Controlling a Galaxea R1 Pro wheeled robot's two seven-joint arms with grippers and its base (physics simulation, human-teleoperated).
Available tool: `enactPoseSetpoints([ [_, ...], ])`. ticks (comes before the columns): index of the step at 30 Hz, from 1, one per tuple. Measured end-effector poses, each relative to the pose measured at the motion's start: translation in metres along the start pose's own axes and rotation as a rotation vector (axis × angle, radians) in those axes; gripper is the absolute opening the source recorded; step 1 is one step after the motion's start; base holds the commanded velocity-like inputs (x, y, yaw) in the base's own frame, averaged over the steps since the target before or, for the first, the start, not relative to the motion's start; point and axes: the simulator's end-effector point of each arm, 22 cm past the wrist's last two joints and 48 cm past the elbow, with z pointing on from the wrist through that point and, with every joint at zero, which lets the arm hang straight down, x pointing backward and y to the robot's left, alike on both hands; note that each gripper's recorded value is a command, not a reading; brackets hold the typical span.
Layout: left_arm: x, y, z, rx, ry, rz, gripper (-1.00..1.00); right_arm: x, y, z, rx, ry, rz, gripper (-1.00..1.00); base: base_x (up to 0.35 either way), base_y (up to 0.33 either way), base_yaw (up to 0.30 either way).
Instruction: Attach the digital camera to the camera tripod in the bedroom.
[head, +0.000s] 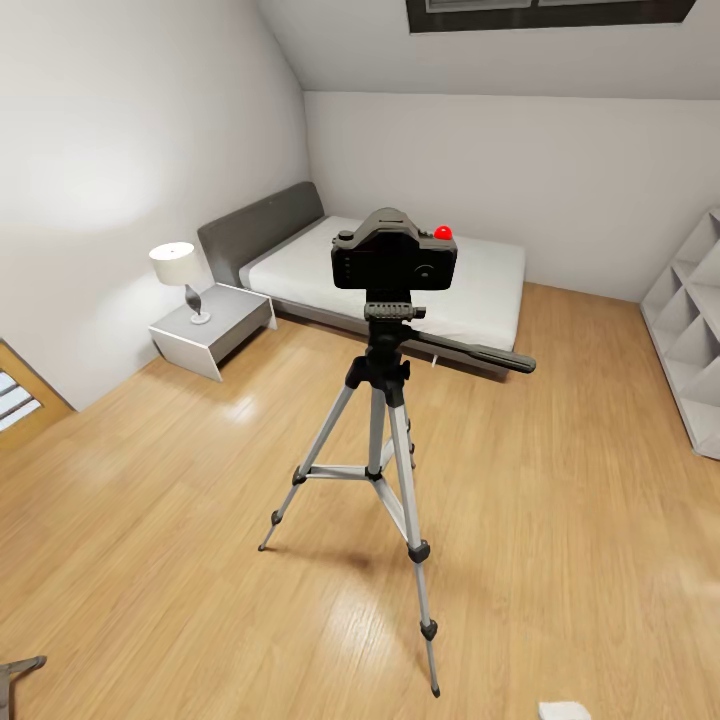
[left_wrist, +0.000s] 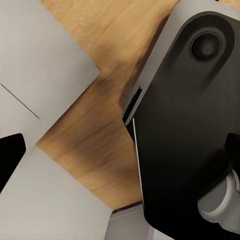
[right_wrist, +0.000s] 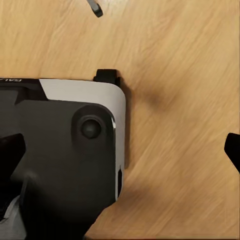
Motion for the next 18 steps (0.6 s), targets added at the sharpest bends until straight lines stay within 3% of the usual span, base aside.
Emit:
enactPoseSetpoints([
  [9, -0.001, 0.000, 0.000, -0.001, -0.006, -0.001, 1.00, -0.001, -0.002, 0.001, 0.025, -0.072, -0.009, 1.00, 0.000, 0.000, 0.000],
  [13, -0.002, 0.000, 0.000, -0.001, -0.007, -0.001, 1.00, 0.029, -0.002, 0.003, 0.033, -0.050, -0.010, 1.00, 0.000, 0.000, 0.000],
  [18, -0.001, 0.000, 0.000, -0.003, -0.006, -0.002, 1.00, 0.096, 0.011, 0.005, 0.049, 0.025, -0.008, 1.00, 0.000, 0.000, 0.000],
])
